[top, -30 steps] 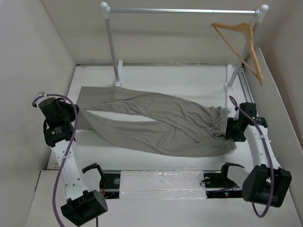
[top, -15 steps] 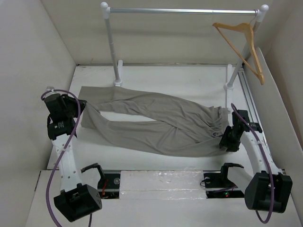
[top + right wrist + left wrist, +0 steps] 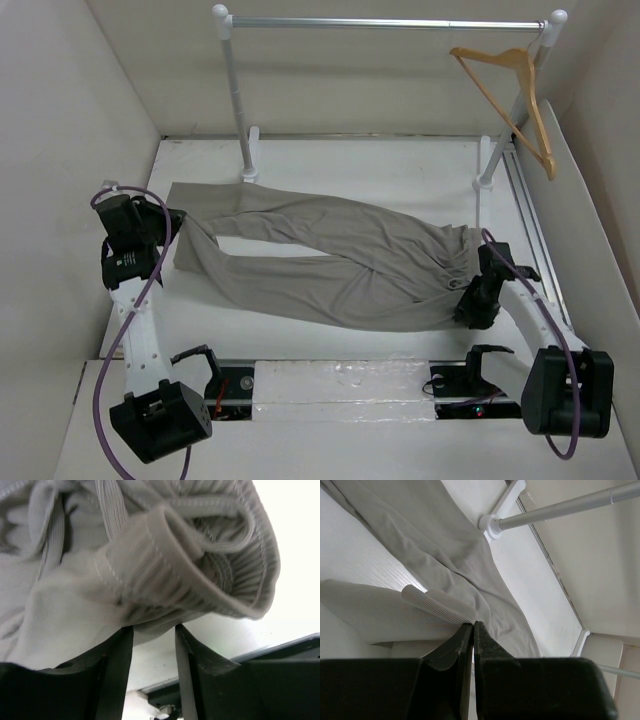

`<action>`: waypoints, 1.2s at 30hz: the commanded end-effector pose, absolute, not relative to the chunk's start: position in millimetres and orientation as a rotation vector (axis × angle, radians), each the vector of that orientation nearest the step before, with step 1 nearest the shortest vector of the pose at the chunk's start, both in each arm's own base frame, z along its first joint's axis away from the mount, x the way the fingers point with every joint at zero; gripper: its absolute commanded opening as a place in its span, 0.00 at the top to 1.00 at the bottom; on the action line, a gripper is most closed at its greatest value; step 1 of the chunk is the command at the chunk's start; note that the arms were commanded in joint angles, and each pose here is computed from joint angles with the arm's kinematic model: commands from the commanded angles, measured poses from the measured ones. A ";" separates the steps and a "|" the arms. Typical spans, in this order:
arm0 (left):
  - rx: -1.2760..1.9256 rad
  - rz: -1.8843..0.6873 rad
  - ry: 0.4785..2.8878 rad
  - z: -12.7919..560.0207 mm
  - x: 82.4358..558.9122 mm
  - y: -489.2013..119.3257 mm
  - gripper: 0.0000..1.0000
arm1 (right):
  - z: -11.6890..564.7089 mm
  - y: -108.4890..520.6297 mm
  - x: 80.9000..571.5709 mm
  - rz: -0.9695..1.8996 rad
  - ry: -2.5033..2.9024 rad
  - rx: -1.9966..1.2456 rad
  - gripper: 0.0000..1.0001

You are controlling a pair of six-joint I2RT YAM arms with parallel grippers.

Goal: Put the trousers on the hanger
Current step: Fold the trousers

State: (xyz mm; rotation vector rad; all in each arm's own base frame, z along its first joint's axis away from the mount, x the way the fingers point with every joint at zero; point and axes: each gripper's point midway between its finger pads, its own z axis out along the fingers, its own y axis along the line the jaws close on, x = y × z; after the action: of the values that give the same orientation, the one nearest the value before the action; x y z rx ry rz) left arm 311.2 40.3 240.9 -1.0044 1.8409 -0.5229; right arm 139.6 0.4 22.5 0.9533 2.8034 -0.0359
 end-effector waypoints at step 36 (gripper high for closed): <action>-1.200 0.398 1.734 287.4 393.7 194.5 1.00 | 188.3 -34.2 297.8 -0.079 2.418 -0.128 1.00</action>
State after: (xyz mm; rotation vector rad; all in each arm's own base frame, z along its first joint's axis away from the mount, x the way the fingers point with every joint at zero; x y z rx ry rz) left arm 396.3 181.1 283.5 -1.1852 1.7512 0.2753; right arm 264.1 -37.6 165.5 -0.0892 2.5457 -0.1182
